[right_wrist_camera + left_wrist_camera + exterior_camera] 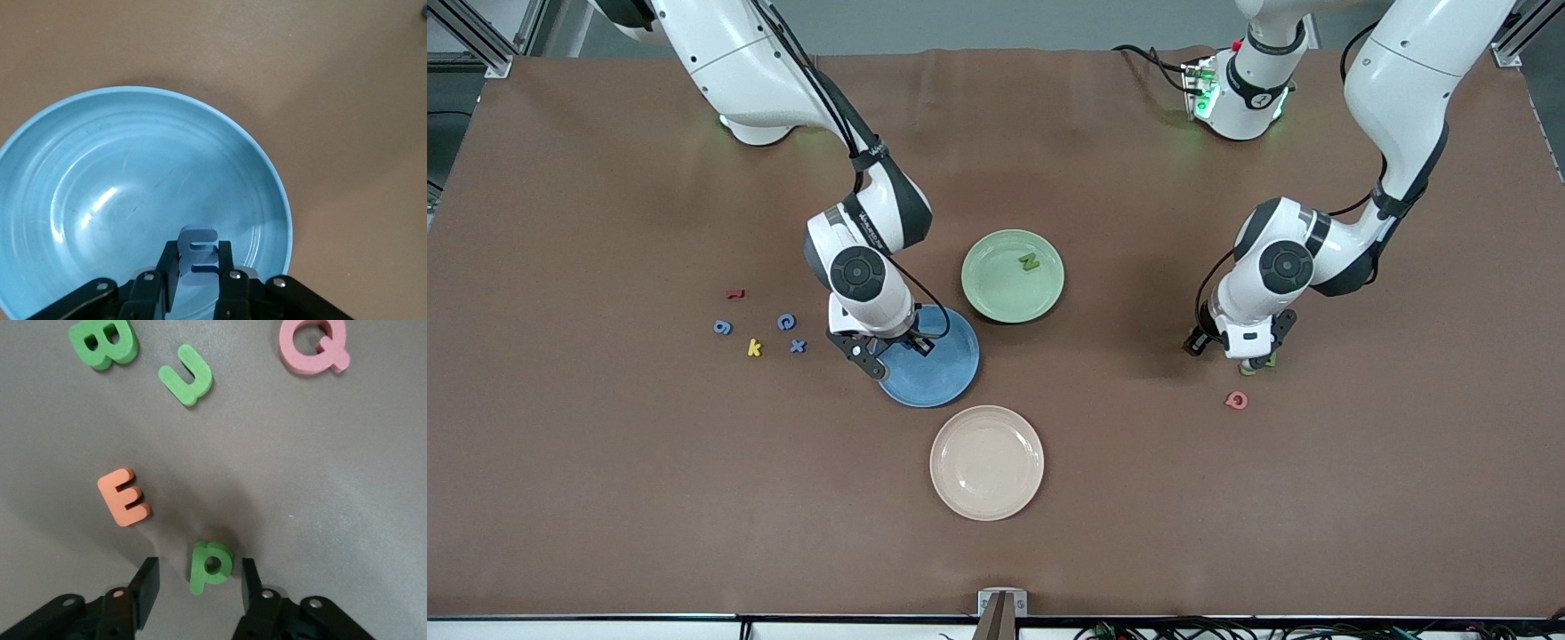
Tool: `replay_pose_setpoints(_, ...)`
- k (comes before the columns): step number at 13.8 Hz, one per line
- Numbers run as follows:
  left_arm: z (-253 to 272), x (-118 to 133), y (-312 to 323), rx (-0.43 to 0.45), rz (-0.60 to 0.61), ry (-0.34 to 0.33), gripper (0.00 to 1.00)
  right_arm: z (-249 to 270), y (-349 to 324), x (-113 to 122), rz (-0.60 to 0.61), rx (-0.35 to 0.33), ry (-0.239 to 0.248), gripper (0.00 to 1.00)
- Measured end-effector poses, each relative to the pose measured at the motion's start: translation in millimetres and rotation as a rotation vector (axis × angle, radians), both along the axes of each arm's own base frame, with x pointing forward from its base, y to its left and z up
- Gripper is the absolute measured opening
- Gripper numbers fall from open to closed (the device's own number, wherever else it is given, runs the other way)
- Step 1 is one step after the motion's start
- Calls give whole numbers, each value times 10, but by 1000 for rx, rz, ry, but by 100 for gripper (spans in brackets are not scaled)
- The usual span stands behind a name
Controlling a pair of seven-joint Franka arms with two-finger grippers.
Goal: Sort letters by color into matching plates
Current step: 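Release the blue letter on the plate while the left gripper grasps green P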
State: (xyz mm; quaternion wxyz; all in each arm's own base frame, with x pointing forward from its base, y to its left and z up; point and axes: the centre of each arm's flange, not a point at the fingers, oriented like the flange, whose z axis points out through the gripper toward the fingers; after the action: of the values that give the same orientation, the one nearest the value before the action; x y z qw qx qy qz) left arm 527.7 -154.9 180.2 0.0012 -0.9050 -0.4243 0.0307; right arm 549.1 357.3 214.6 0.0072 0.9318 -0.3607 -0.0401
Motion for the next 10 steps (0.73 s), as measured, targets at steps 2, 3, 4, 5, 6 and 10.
replay_pose_setpoints(2, -28, -4, -6, -4, -1, 0, 53, -4, 6, -12, -4, -3, 6, 54)
replay_pose_setpoints(3, -38, -5, -8, -5, -1, 1, 53, -2, -3, -6, -5, -5, 8, 63)
replay_pose_setpoints(4, -42, -6, -8, -6, -1, 1, 53, 6, -31, 10, -7, -10, 17, 74)
replay_pose_setpoints(5, -38, -2, -10, -7, -2, -2, 49, 27, -75, 32, -1, -17, 31, 83)
replay_pose_setpoints(6, -38, 0, -10, -7, -2, -4, 48, 72, -119, 62, 24, -19, 41, 94)
replay_pose_setpoints(10, -16, 26, -9, -10, 3, -12, 27, 340, -402, 141, 174, -2, 55, 100)
